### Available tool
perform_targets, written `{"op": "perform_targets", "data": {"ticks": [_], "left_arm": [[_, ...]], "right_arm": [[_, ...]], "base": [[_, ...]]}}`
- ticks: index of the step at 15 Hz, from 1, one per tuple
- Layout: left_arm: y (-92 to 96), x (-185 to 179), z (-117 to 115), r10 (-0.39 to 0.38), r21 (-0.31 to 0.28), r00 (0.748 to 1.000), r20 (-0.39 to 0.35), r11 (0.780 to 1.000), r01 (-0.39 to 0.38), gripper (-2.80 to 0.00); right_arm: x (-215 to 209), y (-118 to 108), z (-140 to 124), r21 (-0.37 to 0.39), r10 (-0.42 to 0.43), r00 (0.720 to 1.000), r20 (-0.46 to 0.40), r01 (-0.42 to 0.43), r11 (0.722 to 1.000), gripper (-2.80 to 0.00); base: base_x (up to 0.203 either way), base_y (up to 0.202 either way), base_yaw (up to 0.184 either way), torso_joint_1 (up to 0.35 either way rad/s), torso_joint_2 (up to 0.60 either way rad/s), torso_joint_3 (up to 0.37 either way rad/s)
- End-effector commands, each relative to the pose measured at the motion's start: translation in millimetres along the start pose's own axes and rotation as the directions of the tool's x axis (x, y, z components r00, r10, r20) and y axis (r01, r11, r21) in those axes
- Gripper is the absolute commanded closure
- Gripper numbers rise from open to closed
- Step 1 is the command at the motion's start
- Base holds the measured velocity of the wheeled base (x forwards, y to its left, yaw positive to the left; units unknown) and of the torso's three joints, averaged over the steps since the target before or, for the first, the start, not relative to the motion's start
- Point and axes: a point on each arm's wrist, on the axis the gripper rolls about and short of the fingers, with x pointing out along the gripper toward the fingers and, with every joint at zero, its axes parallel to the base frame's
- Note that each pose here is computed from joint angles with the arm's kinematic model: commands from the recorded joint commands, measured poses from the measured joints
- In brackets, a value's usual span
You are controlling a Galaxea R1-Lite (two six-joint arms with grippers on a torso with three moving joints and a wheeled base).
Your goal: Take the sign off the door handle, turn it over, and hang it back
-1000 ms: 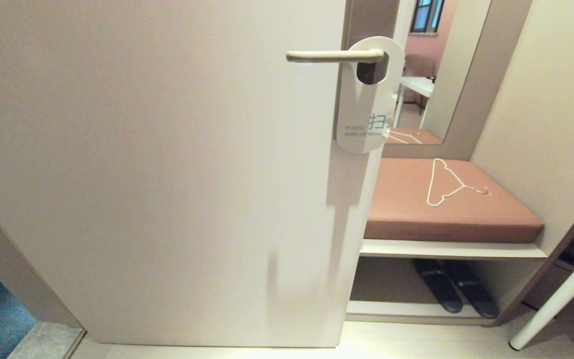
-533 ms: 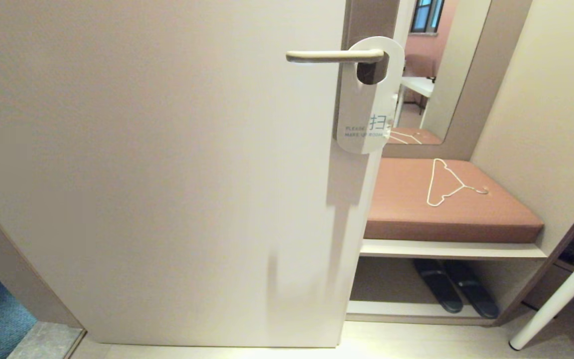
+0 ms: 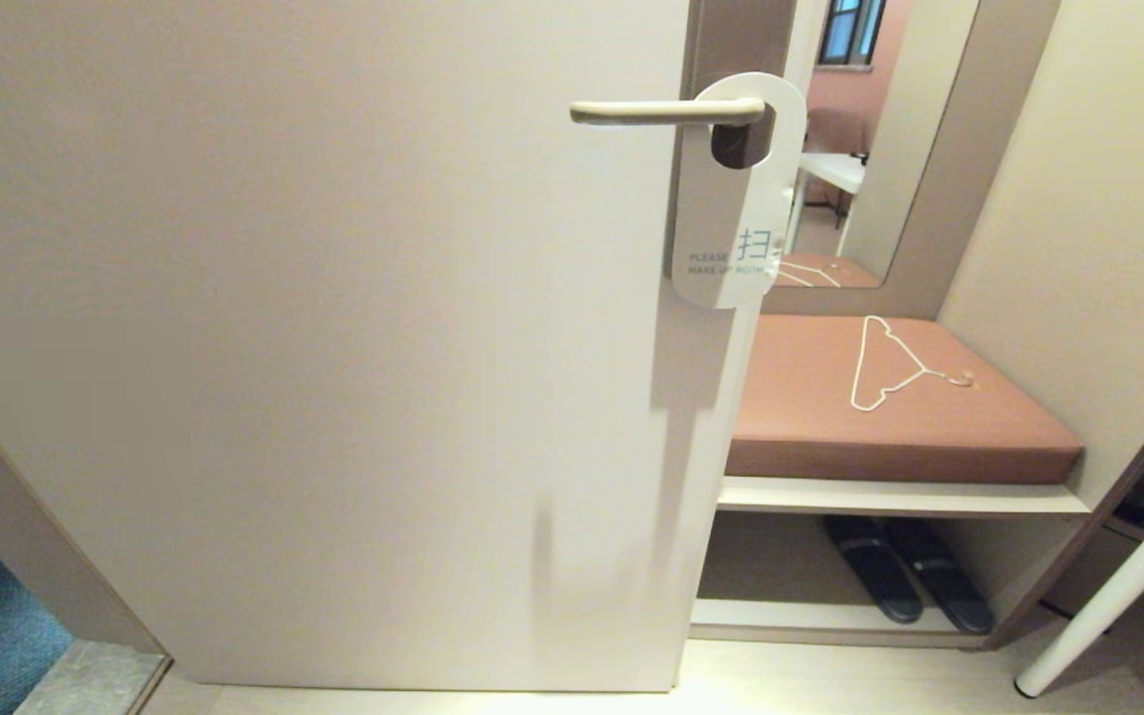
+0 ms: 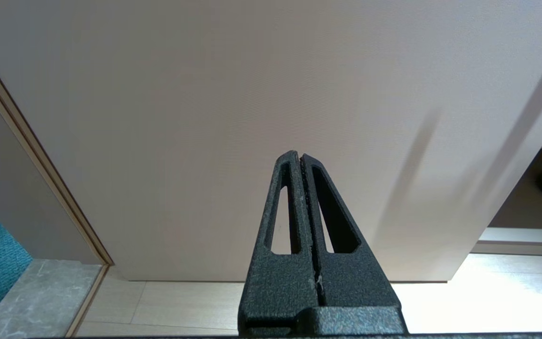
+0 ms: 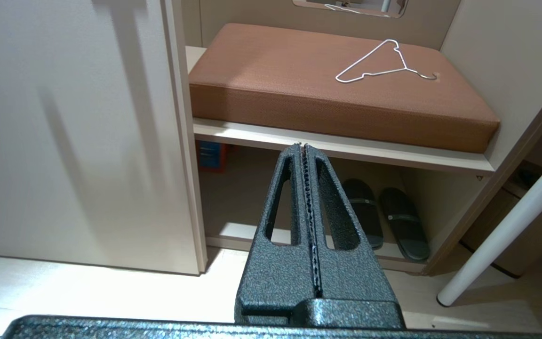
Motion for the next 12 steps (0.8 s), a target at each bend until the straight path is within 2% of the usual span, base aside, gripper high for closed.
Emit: {"op": "perform_targets", "data": {"ticks": [1, 12], "left_arm": [[0.0, 0.1, 0.0, 0.002, -0.001, 1.0, -0.002, 1.0, -0.002, 0.0], [0.0, 0.1, 0.0, 0.0, -0.001, 1.0, -0.002, 1.0, 0.0, 0.0]], "right_arm": [[0.0, 0.0, 0.0, -0.001, 0.001, 1.0, 0.0, -0.001, 1.0, 0.0], [0.0, -0.1, 0.0, 0.006, -0.002, 1.0, 0.0, 0.002, 1.0, 0.0]], "base": [[0.0, 0.0, 0.0, 0.0, 0.0, 0.0], [0.0, 0.0, 0.0, 0.0, 0.0, 0.0]]}}
